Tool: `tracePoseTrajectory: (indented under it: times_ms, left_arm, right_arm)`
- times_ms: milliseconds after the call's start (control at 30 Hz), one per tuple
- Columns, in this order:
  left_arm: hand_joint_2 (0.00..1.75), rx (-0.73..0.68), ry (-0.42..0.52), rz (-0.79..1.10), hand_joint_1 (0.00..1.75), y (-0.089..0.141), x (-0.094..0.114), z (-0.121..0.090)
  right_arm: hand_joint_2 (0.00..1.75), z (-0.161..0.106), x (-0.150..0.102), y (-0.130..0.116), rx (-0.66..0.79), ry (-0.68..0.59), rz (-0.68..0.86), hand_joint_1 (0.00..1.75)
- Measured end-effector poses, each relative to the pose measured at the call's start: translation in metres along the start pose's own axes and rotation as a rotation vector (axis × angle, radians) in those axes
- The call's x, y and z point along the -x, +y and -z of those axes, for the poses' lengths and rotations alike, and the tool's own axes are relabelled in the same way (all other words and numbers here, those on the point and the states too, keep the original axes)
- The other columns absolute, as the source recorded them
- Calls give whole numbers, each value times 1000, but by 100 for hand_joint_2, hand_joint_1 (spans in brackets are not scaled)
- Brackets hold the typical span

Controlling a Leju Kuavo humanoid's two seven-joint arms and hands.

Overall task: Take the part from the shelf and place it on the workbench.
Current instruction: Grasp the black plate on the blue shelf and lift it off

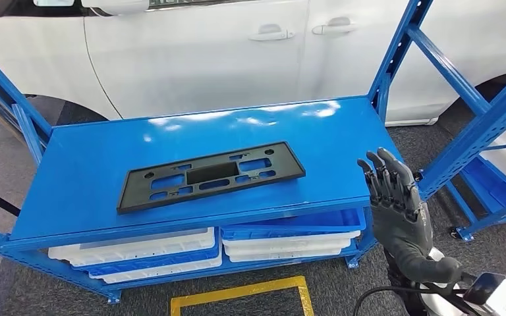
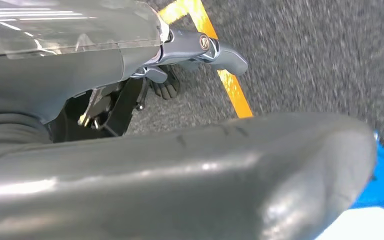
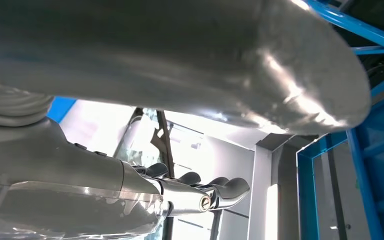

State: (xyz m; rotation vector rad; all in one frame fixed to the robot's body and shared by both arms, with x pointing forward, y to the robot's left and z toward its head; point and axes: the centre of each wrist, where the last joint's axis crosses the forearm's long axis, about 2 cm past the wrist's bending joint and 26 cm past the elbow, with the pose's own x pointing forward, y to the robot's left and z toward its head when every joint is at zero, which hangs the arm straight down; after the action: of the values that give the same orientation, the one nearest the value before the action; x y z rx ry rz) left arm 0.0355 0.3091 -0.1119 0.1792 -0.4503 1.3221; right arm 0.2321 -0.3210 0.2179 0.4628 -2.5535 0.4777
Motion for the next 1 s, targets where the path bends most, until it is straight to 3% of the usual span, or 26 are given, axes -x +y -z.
tracePoseTrajectory:
  times_ms: [233,367,767,867,1000]
  left_arm:
    - [0,0,-5,0,0,0,1,0]
    - [0,-1,-6,2,0,1,1,-1]
    - [0,-9,-4,3,0,-3,5,-2]
    - [0,-13,-3,5,0,-3,5,-2]
    - [0,-11,-7,4,0,-4,5,-2]
  right_arm:
    - [0,-5,2,1,-14,36,-37,0]
    - [175,-12,14,8,-26,91,-29,0]
    - [175,-6,59,48,-87,190,-51,0]
    - [175,4,75,62,-153,241,-179,0]
    - [175,21,93,81,-254,246,-477,0]
